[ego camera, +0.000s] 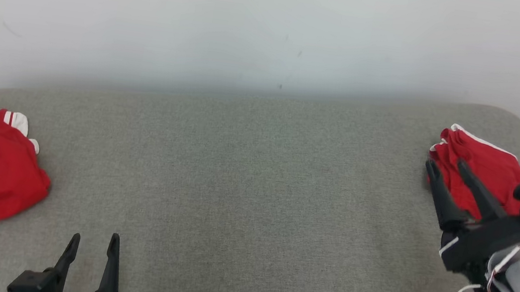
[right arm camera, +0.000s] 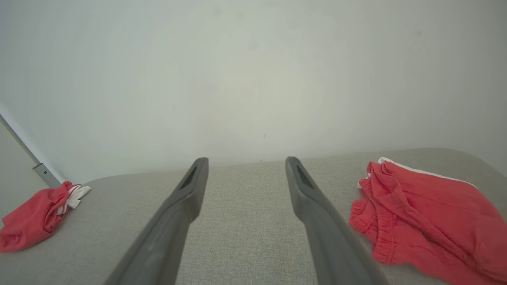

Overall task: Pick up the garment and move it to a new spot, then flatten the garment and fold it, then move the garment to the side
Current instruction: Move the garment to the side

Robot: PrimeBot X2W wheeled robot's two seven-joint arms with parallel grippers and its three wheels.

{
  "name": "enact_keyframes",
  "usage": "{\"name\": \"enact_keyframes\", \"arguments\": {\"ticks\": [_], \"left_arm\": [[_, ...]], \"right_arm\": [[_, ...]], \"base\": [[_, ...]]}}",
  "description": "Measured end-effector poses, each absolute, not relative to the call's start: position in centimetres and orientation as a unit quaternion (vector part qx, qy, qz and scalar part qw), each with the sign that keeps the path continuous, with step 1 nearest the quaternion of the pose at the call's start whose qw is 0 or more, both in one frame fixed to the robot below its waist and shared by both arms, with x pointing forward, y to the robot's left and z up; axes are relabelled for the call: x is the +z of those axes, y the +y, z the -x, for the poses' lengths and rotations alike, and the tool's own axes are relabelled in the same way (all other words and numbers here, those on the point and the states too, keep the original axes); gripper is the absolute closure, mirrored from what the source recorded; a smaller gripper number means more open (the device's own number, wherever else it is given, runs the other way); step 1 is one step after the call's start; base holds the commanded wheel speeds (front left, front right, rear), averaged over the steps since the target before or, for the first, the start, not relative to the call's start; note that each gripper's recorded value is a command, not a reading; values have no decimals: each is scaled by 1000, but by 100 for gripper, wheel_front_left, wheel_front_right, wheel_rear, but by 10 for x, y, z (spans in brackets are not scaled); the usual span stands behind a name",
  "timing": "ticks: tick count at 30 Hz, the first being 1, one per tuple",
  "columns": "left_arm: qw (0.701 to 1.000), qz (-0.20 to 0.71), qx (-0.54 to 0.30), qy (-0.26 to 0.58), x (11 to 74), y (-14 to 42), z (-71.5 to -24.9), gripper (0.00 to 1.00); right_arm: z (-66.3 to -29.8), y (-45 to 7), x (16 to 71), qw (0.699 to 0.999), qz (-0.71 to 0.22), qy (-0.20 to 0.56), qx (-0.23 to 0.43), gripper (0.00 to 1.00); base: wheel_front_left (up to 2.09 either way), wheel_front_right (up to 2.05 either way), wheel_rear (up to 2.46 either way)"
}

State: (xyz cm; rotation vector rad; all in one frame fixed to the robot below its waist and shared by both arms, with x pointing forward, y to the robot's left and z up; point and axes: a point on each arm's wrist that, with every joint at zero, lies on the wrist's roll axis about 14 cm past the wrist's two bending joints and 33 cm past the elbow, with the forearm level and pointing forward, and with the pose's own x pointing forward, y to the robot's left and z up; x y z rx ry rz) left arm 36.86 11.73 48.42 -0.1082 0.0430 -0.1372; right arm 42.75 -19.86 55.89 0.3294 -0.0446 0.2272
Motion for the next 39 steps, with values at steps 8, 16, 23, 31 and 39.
{"name": "enact_keyframes", "arguments": {"ticks": [8,16,23,31,39], "left_arm": [[996,57,-69,1,497,117,-368,0],[997,49,-68,-4,499,116,-363,0],[997,46,-66,2,495,118,-360,0],[998,33,-60,8,493,123,-359,0],[999,14,-51,14,490,131,-357,0]], "right_arm": [[-399,-201,548,988,-129,-21,87,0],[-374,-225,544,990,-130,-30,34,0],[-357,-221,532,990,-137,-23,25,0],[-352,-219,530,991,-133,-25,19,0],[-350,-227,528,993,-112,-28,5,0]], "base": [[0,0,0],[0,0,0],[0,0,0],[0,0,0],[0,0,0]]}}
